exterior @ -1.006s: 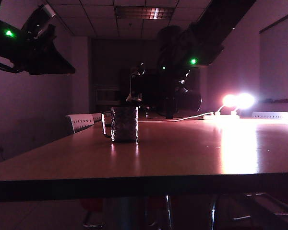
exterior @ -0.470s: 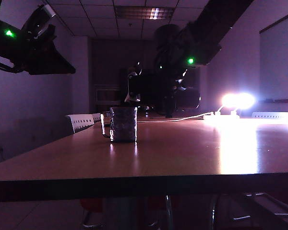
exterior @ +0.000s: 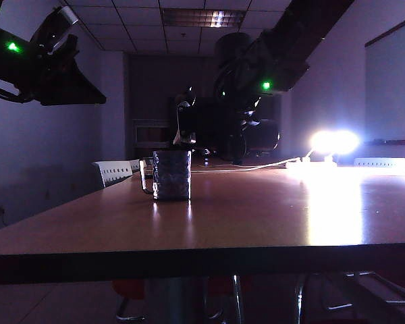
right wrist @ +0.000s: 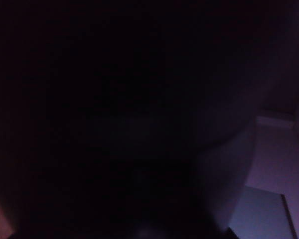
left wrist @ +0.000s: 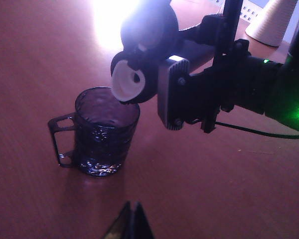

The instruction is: Pick up the black thermos cup, pour some water from it into the cup, and then put the thermos cup back on the table.

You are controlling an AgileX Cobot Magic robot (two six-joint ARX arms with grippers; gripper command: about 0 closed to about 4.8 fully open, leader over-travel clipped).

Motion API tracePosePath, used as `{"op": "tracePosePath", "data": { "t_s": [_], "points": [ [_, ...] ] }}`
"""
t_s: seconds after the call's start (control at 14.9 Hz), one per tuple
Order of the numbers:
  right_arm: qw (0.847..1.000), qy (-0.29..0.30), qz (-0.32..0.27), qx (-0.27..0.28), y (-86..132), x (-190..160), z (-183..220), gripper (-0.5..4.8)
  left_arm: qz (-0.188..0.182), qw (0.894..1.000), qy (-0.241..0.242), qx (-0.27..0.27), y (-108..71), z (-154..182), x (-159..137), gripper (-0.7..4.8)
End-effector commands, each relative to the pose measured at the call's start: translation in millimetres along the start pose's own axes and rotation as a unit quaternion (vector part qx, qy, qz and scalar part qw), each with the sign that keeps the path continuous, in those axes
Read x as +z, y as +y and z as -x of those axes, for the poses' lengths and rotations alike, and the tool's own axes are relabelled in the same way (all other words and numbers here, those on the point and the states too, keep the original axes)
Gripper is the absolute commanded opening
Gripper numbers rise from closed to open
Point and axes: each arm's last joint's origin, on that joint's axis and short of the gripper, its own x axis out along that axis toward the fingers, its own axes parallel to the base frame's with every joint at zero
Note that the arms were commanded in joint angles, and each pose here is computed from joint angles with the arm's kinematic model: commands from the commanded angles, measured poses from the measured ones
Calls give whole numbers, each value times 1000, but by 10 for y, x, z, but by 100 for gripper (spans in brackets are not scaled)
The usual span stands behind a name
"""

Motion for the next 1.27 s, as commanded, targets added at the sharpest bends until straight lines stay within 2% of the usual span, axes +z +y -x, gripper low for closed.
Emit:
{"op": "tracePosePath", "data": {
  "t_s": [0.07, 0.54, 1.07, 1.27],
  "points": [
    [999, 4, 13, -36, -153, 1, 32, 202, -5, 1000, -6, -4, -13, 7, 28, -6],
    [998, -22, -1, -54, -184, 17, 35, 198, -5, 1000, -5, -4, -13, 7, 28, -6],
    [992, -44, -106, -49, -181, 21, 32, 198, -1, 1000, 0, -4, -13, 6, 14, -6],
    [993, -46, -88, -58, -202, 28, 38, 198, 0, 1000, 0, -5, -13, 6, 14, -6]
  ]
}}
